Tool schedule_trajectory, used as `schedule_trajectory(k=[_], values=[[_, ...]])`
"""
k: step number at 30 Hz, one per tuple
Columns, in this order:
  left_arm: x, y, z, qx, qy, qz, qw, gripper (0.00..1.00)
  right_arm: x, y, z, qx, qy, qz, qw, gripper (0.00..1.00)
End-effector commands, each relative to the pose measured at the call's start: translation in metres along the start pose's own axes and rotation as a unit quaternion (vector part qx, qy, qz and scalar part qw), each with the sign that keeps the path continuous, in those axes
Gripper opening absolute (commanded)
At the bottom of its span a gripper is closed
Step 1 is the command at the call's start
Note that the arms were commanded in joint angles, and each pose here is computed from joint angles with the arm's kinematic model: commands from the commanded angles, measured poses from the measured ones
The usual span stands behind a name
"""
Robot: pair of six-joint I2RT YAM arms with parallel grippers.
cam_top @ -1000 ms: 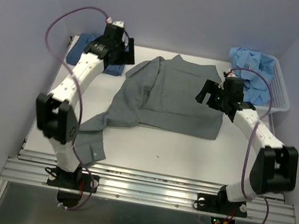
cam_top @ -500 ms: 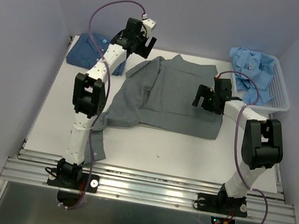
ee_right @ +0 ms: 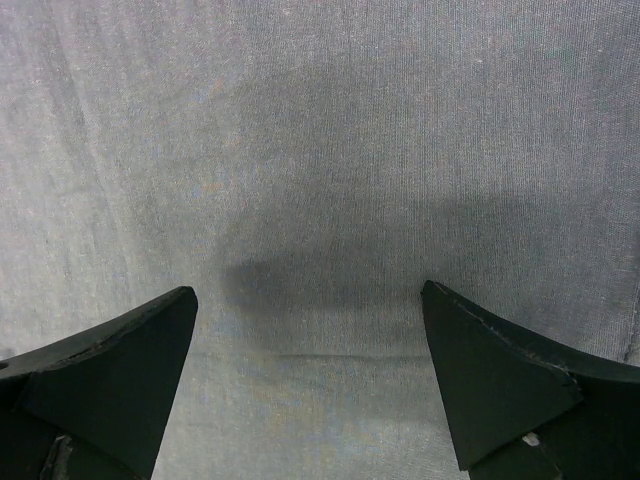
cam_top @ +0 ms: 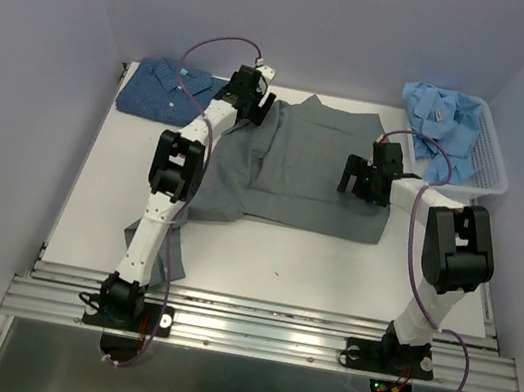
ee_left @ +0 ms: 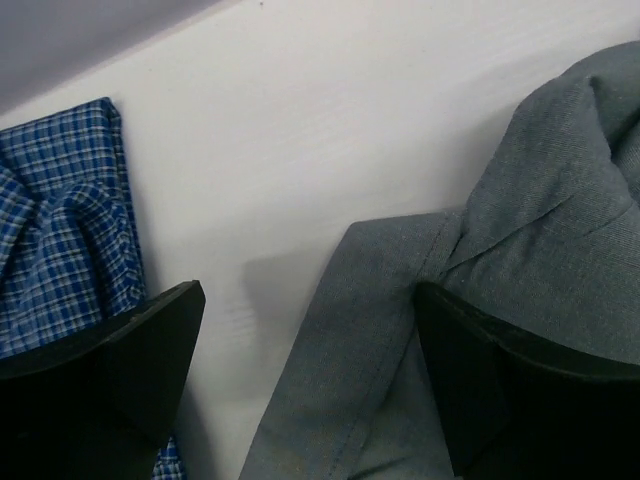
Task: Fold and stack the long sleeve shirts
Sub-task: Flatten the shirt out
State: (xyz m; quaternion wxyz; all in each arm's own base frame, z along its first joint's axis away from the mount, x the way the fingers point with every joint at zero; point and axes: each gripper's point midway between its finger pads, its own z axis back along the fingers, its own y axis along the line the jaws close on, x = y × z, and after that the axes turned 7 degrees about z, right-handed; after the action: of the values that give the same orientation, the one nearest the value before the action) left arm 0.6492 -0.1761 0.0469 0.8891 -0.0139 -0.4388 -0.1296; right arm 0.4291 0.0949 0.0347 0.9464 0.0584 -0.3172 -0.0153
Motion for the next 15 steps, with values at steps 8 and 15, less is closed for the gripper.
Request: schedule_trajectory(k=[8,15], values=[[0.022,-0.003,0.027,0.099,-0.009,-0.076,0.992,0.76,-0.018,0.001,-0.002,0.002,0.002,-0.018,1.0,1.0],[-0.02,0.017,0.02,0.141,0.055,-0.084,0.985,0.7,-0.048,-0.016,0.003,-0.045,0.037,-0.05,0.997,1.0]])
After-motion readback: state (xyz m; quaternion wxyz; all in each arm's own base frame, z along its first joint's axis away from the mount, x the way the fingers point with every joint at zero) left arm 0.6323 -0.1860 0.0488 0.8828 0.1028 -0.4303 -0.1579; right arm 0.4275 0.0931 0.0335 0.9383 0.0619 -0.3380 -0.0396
